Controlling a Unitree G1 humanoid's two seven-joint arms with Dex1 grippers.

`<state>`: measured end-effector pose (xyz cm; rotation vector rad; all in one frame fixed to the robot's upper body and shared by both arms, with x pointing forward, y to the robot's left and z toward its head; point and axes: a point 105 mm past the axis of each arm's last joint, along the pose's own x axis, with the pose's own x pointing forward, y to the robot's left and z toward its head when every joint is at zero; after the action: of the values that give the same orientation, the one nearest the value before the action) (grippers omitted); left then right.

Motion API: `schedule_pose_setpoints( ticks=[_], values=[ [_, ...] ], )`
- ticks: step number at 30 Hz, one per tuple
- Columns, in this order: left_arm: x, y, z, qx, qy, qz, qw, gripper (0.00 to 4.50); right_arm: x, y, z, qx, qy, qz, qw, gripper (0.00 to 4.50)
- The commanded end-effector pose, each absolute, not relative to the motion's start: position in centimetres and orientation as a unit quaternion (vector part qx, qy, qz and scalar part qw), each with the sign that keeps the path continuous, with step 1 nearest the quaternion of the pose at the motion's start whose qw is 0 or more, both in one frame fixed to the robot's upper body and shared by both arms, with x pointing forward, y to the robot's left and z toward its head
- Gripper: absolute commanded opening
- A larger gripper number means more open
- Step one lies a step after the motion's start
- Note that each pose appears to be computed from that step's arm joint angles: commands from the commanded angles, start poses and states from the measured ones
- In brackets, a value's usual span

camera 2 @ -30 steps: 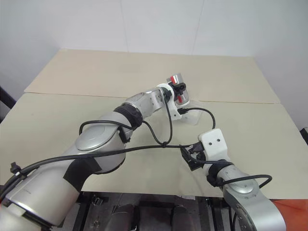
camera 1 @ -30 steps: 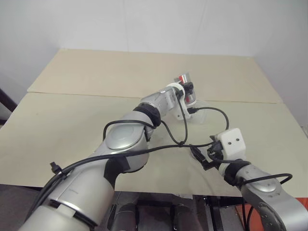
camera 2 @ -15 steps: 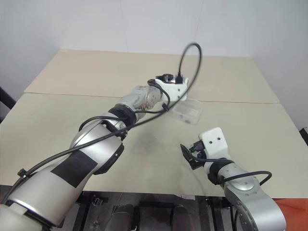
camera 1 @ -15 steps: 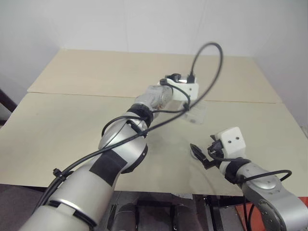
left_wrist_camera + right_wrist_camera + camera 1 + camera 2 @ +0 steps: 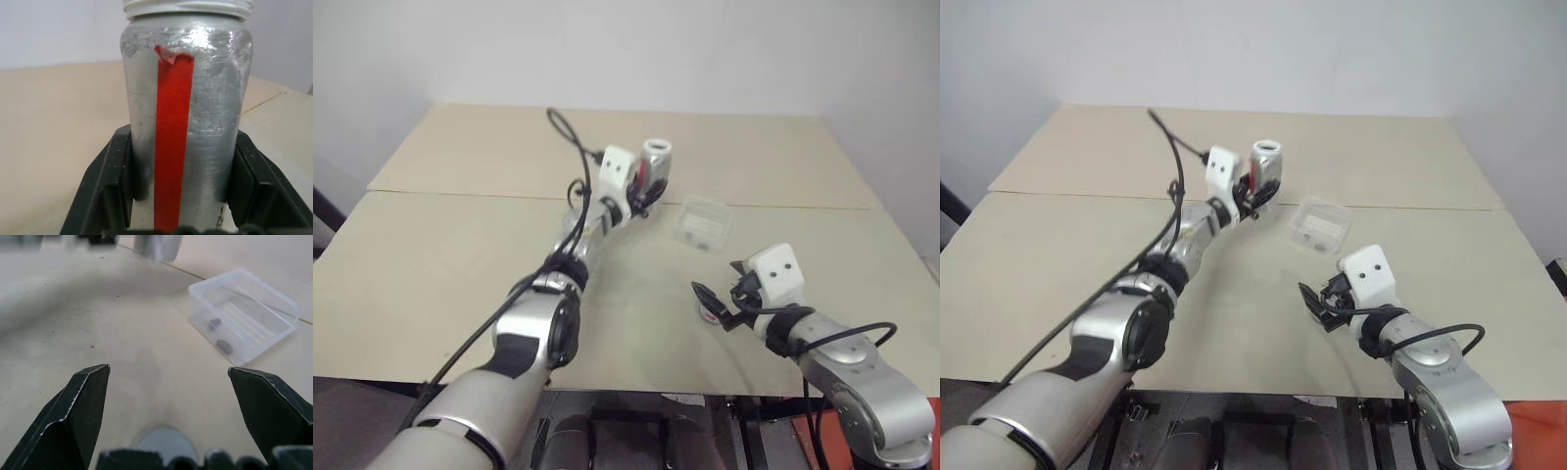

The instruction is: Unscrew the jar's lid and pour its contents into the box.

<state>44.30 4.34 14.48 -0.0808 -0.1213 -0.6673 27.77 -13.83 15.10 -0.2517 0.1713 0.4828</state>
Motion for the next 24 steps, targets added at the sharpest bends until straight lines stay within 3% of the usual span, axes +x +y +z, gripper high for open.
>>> schedule_pose_setpoints(
  ticks=[1,5,10,14,24],
  values=[
    [44.0,4.9,17.4,-0.048,-0.142,-0.316,0.937,2.09,28.0,-13.4,16.3,-0.136,0.053,0.252,0.957,4.48],
    [43.5,6.4,16.2,-0.045,-0.157,-0.277,0.947,2.09,28.1,-12.8,16.1,-0.137,0.054,0.267,0.952,4.48],
    [43.1,7.1,13.6,0.048,-0.135,-0.253,0.957,2.09,28.2,-12.5,15.9,-0.138,0.056,0.275,0.950,4.48],
    [43.0,7.1,12.4,0.005,-0.110,-0.249,0.962,2.09,28.1,-12.4,15.8,-0.140,0.057,0.277,0.949,4.48],
    [42.9,7.0,10.1,0.029,-0.060,-0.254,0.965,2.09,27.9,-12.5,15.6,-0.142,0.063,0.274,0.949,4.48]
  ],
)
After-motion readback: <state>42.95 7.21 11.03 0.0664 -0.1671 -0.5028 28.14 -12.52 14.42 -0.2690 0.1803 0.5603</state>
